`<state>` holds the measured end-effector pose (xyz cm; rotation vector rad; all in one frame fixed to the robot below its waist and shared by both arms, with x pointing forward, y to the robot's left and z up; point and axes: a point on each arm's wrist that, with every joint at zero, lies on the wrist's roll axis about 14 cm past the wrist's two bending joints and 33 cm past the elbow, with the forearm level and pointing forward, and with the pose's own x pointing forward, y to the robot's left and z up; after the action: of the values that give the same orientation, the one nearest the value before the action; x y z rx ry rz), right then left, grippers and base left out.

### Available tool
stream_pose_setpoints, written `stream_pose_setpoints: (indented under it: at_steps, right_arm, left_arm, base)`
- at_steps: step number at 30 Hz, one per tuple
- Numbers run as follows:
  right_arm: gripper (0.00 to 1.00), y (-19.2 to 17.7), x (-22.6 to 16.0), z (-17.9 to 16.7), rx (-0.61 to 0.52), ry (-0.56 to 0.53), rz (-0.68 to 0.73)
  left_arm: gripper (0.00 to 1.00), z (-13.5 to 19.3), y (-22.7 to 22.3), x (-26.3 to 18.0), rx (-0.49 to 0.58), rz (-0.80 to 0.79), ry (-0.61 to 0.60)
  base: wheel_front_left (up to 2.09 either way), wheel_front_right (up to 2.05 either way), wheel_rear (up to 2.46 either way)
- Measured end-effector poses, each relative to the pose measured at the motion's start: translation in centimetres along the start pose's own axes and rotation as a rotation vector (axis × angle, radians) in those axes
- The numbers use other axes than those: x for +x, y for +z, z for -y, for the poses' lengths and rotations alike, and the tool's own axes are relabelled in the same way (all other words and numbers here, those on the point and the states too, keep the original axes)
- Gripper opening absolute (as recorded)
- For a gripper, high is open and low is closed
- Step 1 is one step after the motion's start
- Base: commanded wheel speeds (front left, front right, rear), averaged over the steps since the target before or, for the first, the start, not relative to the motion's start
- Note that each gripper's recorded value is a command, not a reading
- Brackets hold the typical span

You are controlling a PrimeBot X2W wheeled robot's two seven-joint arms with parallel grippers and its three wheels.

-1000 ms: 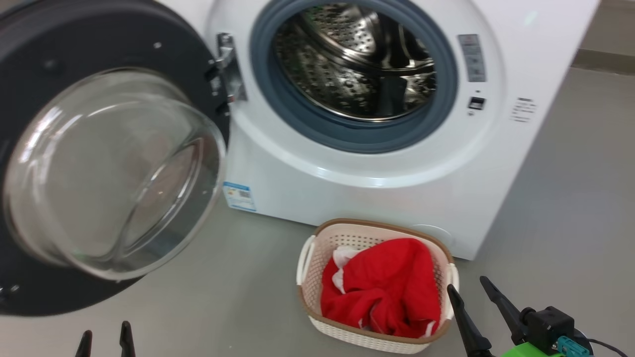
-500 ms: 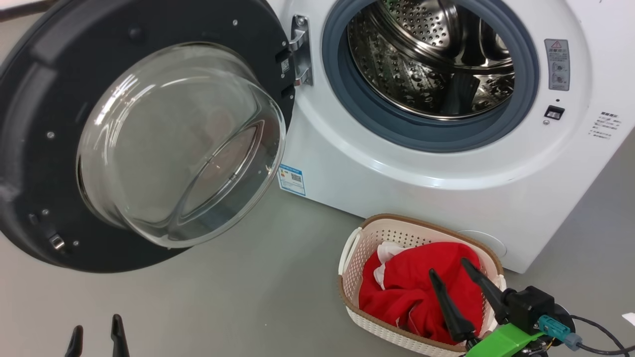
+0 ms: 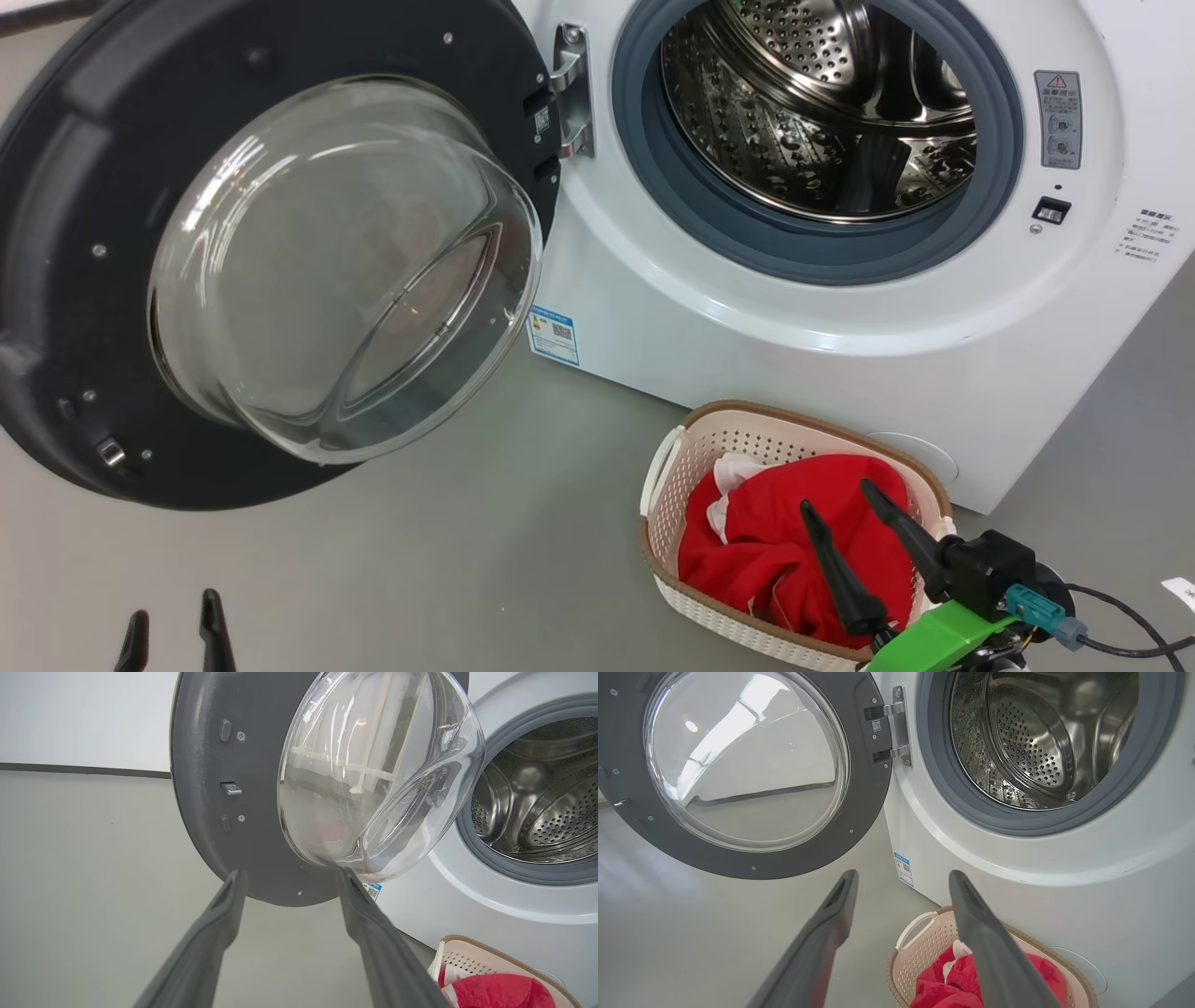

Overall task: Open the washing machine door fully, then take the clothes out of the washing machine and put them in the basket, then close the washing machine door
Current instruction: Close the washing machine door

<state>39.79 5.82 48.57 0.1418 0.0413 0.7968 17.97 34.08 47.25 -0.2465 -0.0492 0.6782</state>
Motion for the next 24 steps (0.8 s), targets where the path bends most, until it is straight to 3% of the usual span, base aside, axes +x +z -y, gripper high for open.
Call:
stream_pose_setpoints:
  at_steps: [1,2,3,9,17,24]
  right_arm:
    - [1.0,0.0,0.0,0.0,0.002,-0.001,0.001]
    - [1.0,0.1,0.0,0.0,0.004,-0.002,0.002]
    - [1.0,0.2,-0.1,0.0,0.004,-0.003,0.004]
    - [1.0,0.3,-0.1,0.2,0.006,-0.009,0.009]
    - [1.0,-0.1,-0.5,1.1,0.022,-0.039,0.004]
    - [1.0,-0.4,-0.5,2.0,0.02,-0.061,0.005]
  left_arm:
    - [0.38,0.1,0.1,0.0,-0.007,0.005,-0.001]
    - [0.13,0.1,0.3,0.1,-0.017,0.011,-0.001]
    - [0.0,0.1,0.5,0.1,-0.031,0.019,0.0]
    - [0.0,0.3,4.6,1.0,-0.121,0.152,-0.016]
    - [0.0,0.9,17.7,4.5,-0.185,0.545,-0.086]
    - [0.0,0.7,27.0,7.7,-0.168,0.722,-0.191]
  base:
    - [0.0,0.0,0.0]
    - [0.0,0.0,0.0]
    - [0.0,0.0,0.0]
    - [0.0,0.0,0.0]
    - [0.0,0.0,0.0]
    - [0.0,0.0,0.0]
